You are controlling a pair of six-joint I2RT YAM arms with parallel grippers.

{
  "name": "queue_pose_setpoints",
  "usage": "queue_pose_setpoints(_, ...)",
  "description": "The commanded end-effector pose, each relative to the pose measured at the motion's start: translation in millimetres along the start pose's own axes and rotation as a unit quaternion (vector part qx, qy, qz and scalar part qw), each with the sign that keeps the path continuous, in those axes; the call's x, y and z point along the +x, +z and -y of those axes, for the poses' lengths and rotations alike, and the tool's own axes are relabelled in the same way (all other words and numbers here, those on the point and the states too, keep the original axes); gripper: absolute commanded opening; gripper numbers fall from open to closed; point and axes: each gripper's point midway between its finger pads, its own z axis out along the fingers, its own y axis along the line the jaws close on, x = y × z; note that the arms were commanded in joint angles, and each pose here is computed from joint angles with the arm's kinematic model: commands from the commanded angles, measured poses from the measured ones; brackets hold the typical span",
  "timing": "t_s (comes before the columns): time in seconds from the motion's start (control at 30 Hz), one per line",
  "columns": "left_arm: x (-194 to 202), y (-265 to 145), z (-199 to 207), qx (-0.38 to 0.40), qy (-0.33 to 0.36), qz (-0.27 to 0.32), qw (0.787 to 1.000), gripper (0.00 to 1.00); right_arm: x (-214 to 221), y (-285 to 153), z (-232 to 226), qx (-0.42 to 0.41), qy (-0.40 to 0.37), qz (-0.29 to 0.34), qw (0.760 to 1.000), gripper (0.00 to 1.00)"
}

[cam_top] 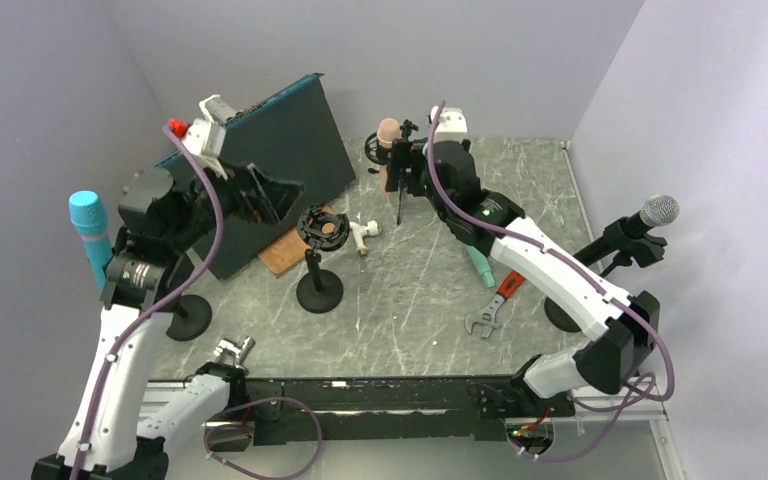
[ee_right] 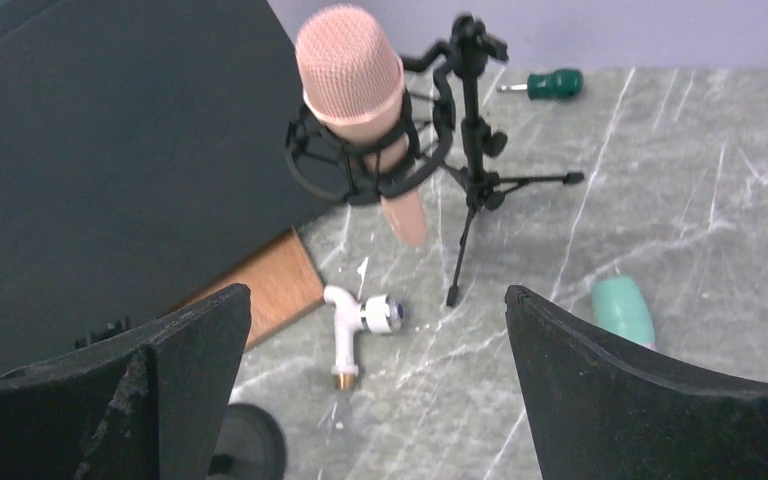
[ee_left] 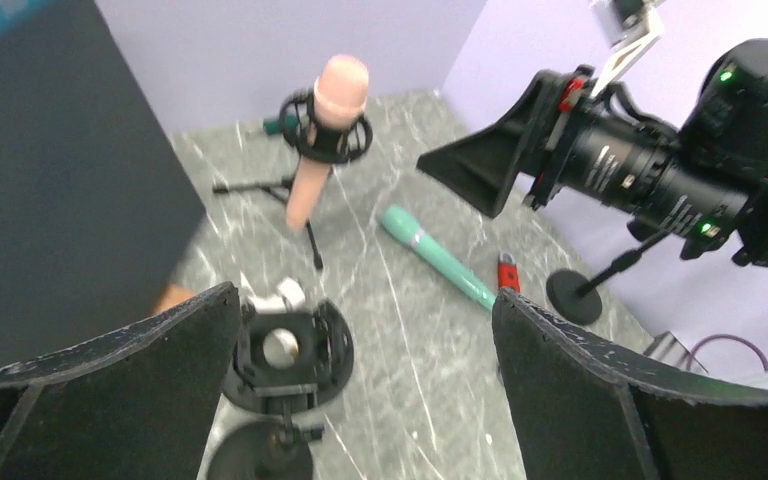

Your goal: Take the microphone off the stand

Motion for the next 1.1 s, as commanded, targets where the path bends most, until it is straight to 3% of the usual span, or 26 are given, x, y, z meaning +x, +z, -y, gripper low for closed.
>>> queue_pose_setpoints(0.0,-49.8,23.5,2.5,0.019,0.065,0.063,0.996,0.99,-30.5,16.3,-3.7,0.005,-0.02,0.019,1.0,1.0)
queue_pose_setpoints(0.17,-44.9,44.5,-18.7,0.0,0.092,0.054,0.994,0.98,-47.1,45.5,-13.8,-0.001,-0.036,0.021,0.999,0.95)
queue_pose_setpoints(0.33,-20.3,35.1,-30.8,0.017,0.089,0.058,0.994,0.99,-46.5,74.1,-19.2,-0.002,-0.056,0.005,0.998,0.86)
queue_pose_setpoints(0.6,-14.0,21.7,-31.0,0.011,0.11,0.074,0.991,0.99,-36.0,108.8,-17.6,0.018,-0.077,-0.002,0.997,0.7)
queue_pose_setpoints(1.07,-9.2,26.2,-33.6,0.021,0.097,0.071,0.992,0.98,-30.2,119.4,-12.0,0.037,-0.088,0.003,0.995,0.48)
